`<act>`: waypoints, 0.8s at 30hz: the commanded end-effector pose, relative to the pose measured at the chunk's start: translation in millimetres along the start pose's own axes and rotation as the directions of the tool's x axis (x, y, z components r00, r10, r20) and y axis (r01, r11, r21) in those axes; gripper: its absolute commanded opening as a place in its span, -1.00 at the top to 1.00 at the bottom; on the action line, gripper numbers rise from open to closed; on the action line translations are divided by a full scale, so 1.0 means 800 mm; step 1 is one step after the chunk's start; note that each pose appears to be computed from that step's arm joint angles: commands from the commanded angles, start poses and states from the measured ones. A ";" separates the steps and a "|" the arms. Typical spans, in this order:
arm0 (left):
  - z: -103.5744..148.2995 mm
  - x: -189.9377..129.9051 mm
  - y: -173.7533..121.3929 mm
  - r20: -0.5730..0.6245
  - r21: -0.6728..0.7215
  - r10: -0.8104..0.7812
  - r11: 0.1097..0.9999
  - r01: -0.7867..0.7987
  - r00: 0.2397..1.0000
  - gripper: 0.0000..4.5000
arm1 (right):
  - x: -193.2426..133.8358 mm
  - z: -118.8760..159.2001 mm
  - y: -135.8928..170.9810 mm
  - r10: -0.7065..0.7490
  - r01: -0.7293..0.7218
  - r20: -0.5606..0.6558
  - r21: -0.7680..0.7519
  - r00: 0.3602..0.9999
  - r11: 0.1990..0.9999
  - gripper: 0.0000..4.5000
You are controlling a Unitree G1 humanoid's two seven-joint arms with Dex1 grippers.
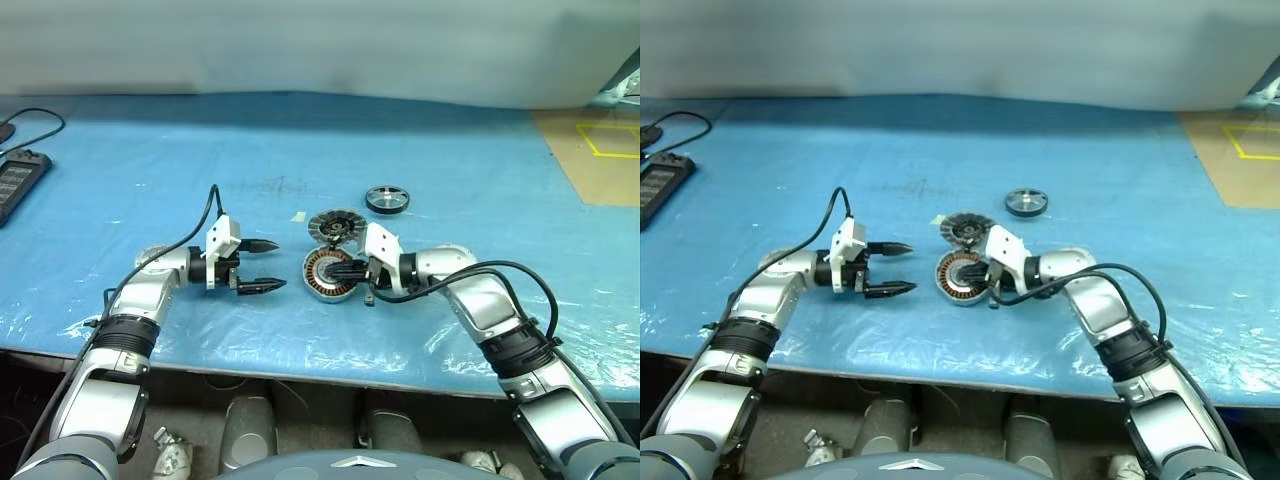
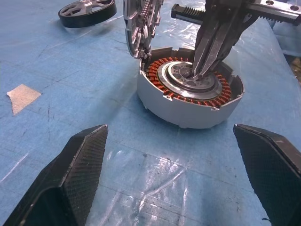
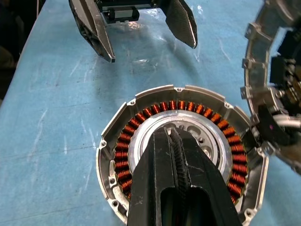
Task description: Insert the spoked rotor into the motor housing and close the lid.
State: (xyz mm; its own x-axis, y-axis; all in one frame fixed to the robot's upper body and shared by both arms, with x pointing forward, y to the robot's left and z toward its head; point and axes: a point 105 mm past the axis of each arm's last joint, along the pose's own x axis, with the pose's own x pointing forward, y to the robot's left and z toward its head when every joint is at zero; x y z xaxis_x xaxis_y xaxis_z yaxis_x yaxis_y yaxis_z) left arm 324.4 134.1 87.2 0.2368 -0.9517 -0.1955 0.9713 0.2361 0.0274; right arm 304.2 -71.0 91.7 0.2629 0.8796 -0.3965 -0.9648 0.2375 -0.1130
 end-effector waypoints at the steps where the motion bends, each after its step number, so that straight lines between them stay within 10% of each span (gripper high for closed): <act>1: 0.011 -0.001 0.001 0.005 0.038 0.004 0.999 -0.004 1.000 -1.00 | -0.005 0.007 0.003 0.014 -0.016 0.040 0.035 0.999 0.999 0.98; 9: 0.011 0.001 0.003 0.002 0.042 0.006 0.999 -0.006 1.000 -1.00 | -0.012 0.037 -0.002 0.006 -0.017 0.157 0.069 0.988 0.997 0.98; 24: 0.006 0.000 0.002 -0.001 0.033 0.018 0.999 -0.018 1.000 -1.00 | 0.005 -0.009 -0.003 0.003 -0.004 0.009 0.087 1.000 0.996 0.98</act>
State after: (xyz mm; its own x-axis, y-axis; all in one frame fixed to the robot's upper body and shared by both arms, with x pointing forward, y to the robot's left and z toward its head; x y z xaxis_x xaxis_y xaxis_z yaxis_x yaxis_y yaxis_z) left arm 325.8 133.6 86.2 0.2492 -0.9460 -0.2073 0.9683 0.2472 0.0362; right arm 309.8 -71.4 89.6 0.2731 0.8933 -0.3569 -0.9582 0.2856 -0.0182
